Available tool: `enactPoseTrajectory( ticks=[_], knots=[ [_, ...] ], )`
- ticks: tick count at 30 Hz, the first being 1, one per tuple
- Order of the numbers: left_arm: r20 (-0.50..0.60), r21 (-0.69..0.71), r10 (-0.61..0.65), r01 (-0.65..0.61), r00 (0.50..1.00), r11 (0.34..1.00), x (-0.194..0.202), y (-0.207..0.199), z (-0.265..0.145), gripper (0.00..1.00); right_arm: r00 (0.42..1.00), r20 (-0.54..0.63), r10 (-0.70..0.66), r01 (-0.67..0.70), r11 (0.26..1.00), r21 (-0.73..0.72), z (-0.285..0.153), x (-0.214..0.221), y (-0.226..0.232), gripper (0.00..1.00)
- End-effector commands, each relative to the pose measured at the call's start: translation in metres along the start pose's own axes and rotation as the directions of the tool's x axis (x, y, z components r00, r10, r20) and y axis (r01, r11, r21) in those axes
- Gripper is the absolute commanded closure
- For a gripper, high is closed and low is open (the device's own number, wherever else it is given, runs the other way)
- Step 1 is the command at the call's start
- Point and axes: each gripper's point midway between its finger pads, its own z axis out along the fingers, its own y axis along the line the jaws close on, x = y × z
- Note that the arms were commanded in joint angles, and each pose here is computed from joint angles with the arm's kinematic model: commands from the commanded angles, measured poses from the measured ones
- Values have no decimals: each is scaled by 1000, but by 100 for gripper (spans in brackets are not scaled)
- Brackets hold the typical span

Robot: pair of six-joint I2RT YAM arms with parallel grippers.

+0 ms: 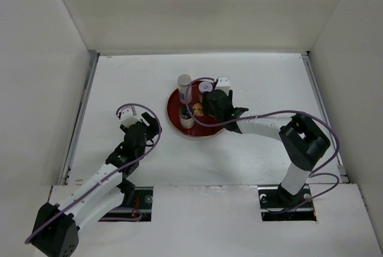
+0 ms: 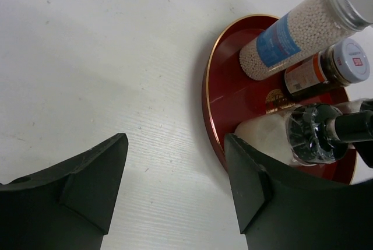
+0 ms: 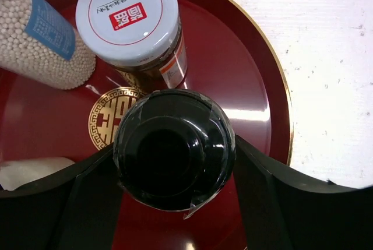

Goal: Organize the condiment bottles

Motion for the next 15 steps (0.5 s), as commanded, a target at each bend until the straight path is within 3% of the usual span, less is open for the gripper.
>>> enactPoseTrajectory(
  ticks=[1, 2, 7, 11, 15],
  knots=[
    [-12, 35, -29, 29, 1000, 999, -1, -10, 3, 34, 990, 113, 79, -77, 997, -27, -3, -39, 12, 27],
    [-16, 37, -30, 31, 999, 999, -1, -10, 4, 33, 991, 113, 72, -69, 997, -30, -6, -39, 13, 18],
    [-22, 57, -34, 35, 999, 998, 1, -12, 4, 27, 982, 156, 108, -102, 994, -44, -31, -54, 4, 1],
    [-15, 55, -40, 40, 999, 998, 0, -10, 4, 26, 963, 223, 152, -144, 988, -52, -69, -71, -21, 0],
    [-25, 59, -39, 41, 999, 997, 1, -12, 4, 25, 928, 293, 228, -235, 972, -9, -96, -70, -78, 0]
  ],
)
